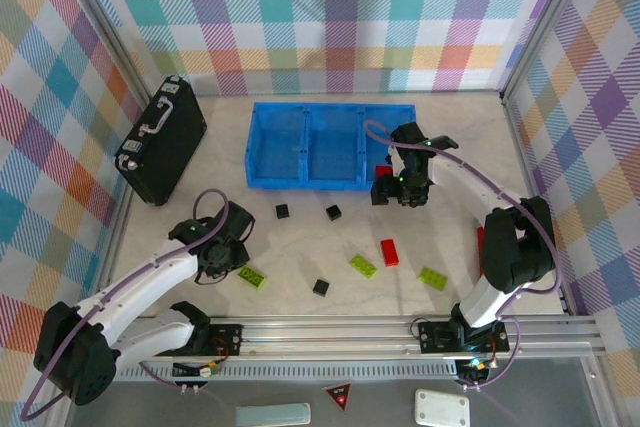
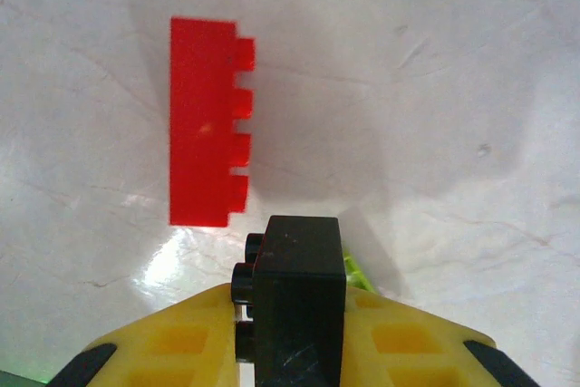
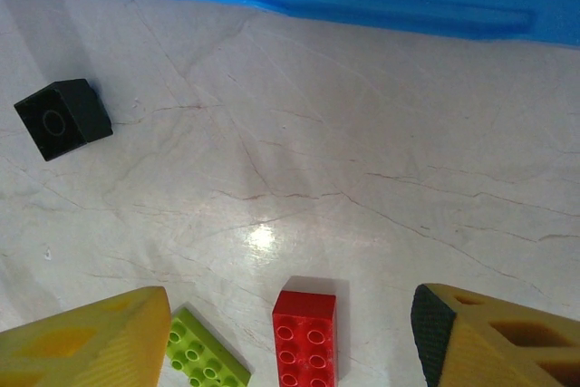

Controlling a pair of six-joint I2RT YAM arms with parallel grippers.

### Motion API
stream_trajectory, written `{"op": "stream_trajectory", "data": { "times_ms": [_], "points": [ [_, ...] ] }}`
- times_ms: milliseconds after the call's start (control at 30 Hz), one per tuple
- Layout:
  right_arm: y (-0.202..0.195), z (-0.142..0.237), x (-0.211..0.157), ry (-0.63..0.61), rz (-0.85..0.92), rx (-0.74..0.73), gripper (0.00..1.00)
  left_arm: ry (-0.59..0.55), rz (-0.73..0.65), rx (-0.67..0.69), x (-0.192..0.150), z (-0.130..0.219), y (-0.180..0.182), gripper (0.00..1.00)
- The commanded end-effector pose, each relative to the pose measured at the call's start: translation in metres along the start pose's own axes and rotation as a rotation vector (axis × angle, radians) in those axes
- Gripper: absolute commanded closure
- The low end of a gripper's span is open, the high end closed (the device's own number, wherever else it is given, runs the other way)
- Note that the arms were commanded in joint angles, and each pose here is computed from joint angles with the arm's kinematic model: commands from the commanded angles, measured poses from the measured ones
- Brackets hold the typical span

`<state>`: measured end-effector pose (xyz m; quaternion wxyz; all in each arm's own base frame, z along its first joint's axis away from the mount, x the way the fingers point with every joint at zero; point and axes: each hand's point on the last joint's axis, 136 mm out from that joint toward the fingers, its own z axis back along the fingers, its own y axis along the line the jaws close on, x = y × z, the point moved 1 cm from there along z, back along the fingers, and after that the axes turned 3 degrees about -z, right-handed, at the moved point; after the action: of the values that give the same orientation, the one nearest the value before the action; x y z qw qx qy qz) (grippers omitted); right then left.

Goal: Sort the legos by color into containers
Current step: Pick up the lego from the bottom-left of the table, then place the lego in the container.

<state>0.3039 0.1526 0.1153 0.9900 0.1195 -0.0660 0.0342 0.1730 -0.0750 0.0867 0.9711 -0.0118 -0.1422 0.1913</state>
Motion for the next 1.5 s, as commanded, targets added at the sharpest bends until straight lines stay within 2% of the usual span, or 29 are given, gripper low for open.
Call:
{"op": "stream_trajectory", "data": {
  "times_ms": [0,267,600,967,1467],
  "points": [
    [-0.002,0.005,-0.003,0.008,0.015,-0.02,0.28,0.007,-0.072,-0.011,0.005,0.01,-0.009,0.75],
    [-0.01,0.01,-0.012,0.018,-0.011,-0.057,0.28,-0.04,-0.301,-0.082,0.036,0.02,-0.053,0.75],
    [-0.02,0.023,-0.026,0.013,-0.072,-0.103,0.28,-0.057,-0.529,-0.027,0.074,0.013,-0.095,0.75],
    [-0.031,0.033,-0.051,0.017,-0.153,-0.136,0.28,-0.104,-0.591,-0.051,0.117,0.002,-0.142,0.75],
    [-0.039,0.043,-0.071,0.02,-0.19,-0.161,0.28,-0.167,-0.563,-0.097,0.189,0.002,-0.161,0.75]
  ]
}}
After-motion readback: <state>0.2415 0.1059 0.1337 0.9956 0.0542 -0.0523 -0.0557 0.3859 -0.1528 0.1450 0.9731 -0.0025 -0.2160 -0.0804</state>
